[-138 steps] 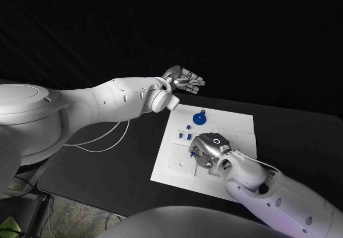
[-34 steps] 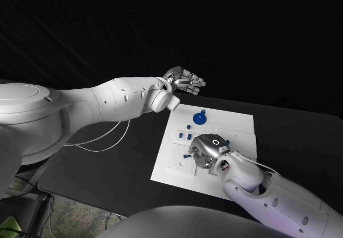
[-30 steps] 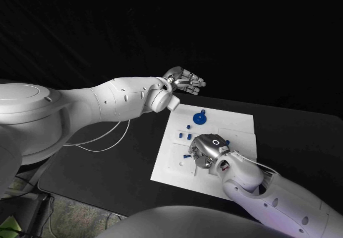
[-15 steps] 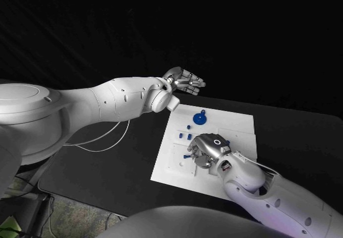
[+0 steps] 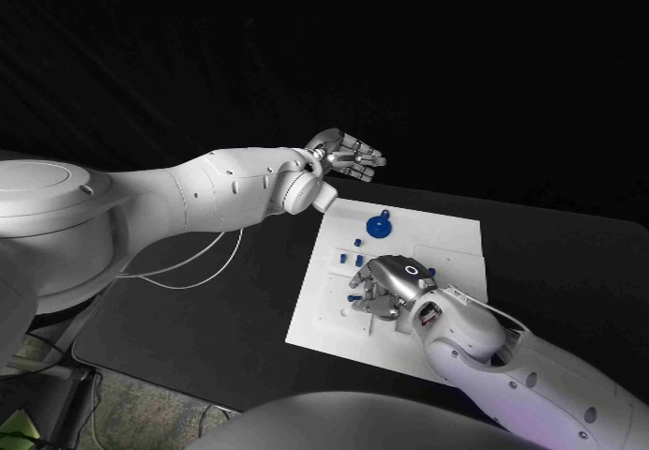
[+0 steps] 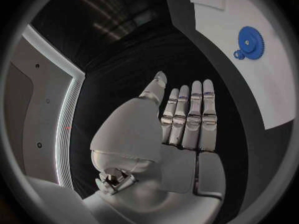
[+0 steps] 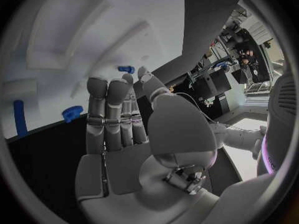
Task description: Assemble the parts on the task board
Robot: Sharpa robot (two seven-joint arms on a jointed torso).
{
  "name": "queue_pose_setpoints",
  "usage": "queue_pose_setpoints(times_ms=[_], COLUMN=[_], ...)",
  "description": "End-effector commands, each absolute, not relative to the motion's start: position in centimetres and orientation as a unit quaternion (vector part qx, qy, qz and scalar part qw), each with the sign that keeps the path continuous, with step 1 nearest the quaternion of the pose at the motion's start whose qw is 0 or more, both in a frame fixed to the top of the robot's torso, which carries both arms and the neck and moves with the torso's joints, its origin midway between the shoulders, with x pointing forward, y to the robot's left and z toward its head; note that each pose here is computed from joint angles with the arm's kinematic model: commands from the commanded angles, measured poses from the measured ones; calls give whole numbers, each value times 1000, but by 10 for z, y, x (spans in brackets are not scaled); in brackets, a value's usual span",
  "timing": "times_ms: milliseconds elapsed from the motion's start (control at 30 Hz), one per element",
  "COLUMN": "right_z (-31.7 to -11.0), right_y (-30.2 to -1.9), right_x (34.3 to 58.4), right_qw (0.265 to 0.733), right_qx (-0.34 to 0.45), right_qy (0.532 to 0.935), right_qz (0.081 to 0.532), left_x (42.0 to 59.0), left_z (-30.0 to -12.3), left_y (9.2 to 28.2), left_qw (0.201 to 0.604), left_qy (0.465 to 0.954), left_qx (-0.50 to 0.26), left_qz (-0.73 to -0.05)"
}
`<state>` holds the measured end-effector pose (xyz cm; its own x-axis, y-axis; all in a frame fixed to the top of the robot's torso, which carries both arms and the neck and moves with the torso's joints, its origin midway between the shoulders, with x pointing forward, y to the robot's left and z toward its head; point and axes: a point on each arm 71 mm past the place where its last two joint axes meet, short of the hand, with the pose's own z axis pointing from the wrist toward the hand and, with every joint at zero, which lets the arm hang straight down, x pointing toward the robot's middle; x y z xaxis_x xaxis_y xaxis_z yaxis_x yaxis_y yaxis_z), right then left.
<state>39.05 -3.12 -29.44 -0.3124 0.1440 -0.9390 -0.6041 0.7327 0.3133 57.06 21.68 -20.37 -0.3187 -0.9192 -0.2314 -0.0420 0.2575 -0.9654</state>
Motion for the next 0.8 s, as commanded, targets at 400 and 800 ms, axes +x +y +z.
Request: queue_pose_setpoints(times_ms=[400, 800], right_z=[-302, -306], right_y=[-26, -27], right_x=[395, 401], right_qw=[528, 533], right_qx=[-175, -179], right_qy=[765, 767], right_qz=[325, 310], left_x=[569, 569], left_z=[-203, -203], left_y=[215, 214], left_qw=[449, 448], left_qy=[653, 654], left_qx=[-365, -365], left_qz=[-489, -489])
